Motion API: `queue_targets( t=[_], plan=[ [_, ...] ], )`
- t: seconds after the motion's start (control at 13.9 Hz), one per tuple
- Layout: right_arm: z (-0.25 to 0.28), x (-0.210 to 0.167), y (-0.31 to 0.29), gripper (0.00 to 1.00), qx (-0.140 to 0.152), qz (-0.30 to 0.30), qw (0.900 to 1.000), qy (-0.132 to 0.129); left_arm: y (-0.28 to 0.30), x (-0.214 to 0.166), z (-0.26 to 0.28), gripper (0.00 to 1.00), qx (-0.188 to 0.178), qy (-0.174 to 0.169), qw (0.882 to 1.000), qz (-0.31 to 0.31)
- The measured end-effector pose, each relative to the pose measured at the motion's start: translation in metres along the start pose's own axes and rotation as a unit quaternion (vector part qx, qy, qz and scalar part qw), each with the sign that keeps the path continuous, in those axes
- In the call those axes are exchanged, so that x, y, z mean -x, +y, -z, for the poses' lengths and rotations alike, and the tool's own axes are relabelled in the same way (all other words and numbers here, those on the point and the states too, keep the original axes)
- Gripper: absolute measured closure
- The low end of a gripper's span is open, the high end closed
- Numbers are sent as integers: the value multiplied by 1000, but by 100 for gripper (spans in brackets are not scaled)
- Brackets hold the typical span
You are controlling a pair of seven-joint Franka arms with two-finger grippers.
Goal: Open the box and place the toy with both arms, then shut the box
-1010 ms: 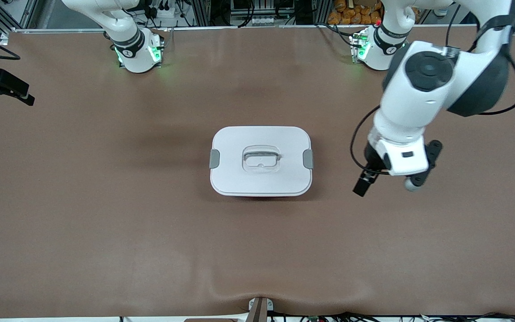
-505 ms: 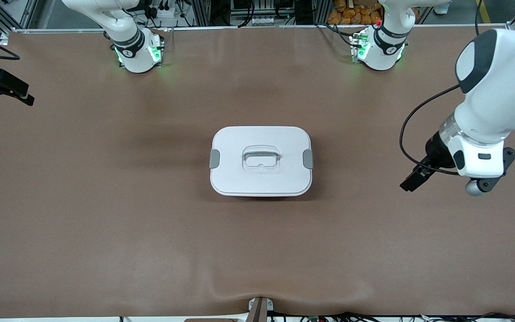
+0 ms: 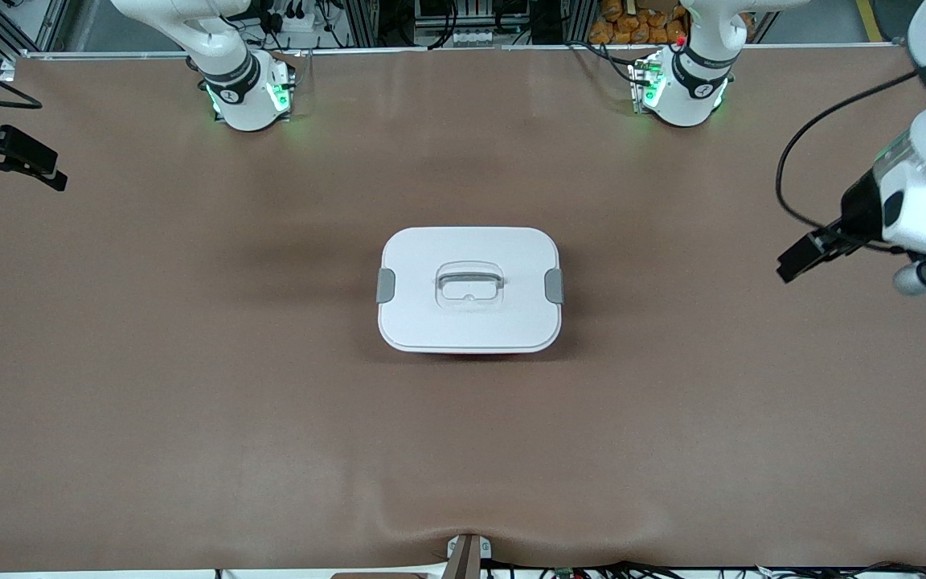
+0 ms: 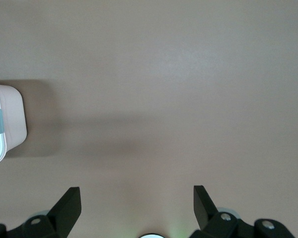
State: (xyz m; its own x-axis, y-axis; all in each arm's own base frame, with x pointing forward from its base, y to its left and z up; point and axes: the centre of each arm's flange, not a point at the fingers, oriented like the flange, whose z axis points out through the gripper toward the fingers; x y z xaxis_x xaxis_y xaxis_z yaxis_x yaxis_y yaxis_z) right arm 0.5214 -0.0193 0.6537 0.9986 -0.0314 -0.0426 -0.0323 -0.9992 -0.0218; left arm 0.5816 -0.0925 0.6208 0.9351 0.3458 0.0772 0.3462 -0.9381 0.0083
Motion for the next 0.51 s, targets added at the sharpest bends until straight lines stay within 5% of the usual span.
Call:
queue_targets(
  t=[0.51],
  plan=[
    [0,-4,4,0,1,-3,1000,8,-51,23,47,0,-15,-16,996,-88]
  ],
)
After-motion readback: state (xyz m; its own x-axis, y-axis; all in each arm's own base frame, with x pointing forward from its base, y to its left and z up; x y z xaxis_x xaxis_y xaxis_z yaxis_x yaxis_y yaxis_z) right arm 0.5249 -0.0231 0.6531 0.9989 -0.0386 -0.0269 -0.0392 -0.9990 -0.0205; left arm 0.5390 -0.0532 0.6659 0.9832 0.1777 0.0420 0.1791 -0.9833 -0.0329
